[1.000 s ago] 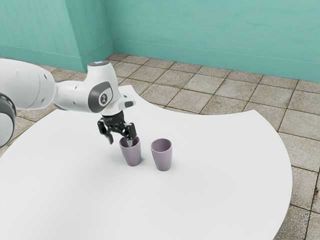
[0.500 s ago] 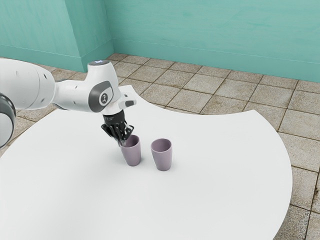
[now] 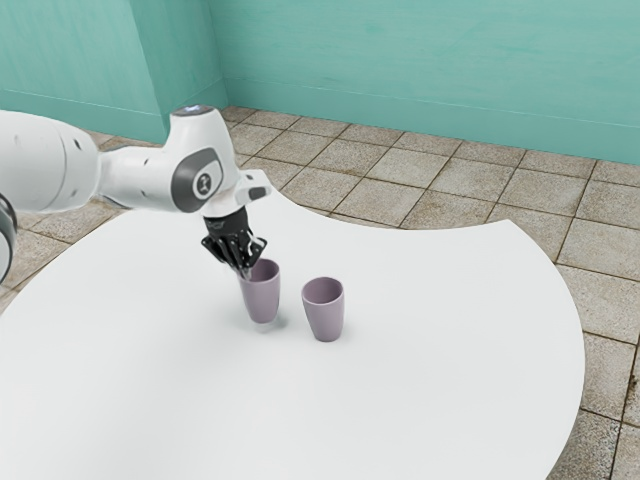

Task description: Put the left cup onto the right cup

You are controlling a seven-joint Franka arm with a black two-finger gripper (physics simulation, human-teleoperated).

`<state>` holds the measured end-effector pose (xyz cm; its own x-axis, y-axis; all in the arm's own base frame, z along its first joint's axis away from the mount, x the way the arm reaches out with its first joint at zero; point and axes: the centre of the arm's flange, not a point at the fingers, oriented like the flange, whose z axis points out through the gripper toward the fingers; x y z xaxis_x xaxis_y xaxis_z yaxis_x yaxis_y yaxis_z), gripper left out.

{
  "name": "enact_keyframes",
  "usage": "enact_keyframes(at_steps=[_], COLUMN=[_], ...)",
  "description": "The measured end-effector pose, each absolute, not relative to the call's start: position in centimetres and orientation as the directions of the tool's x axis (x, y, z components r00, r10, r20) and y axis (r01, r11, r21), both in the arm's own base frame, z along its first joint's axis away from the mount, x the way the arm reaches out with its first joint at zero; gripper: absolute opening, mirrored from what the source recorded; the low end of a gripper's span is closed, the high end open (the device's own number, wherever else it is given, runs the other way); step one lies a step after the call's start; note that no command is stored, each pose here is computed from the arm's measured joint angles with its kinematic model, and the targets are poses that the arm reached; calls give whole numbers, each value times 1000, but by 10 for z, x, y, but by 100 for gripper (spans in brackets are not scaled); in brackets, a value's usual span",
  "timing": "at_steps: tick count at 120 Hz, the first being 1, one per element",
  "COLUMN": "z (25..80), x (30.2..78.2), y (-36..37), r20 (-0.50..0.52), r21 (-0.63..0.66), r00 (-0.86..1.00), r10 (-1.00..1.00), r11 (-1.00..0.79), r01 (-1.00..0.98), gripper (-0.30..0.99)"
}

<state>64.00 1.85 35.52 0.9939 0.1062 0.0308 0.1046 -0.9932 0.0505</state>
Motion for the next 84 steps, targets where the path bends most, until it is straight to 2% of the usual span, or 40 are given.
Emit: enact_keyframes(at_steps=[84], z=[452], x=[634], y=[-23], r20=[90], r21=[70], r00=[993], r10=[73], r11=[-995], r01=[67], gripper=[-9])
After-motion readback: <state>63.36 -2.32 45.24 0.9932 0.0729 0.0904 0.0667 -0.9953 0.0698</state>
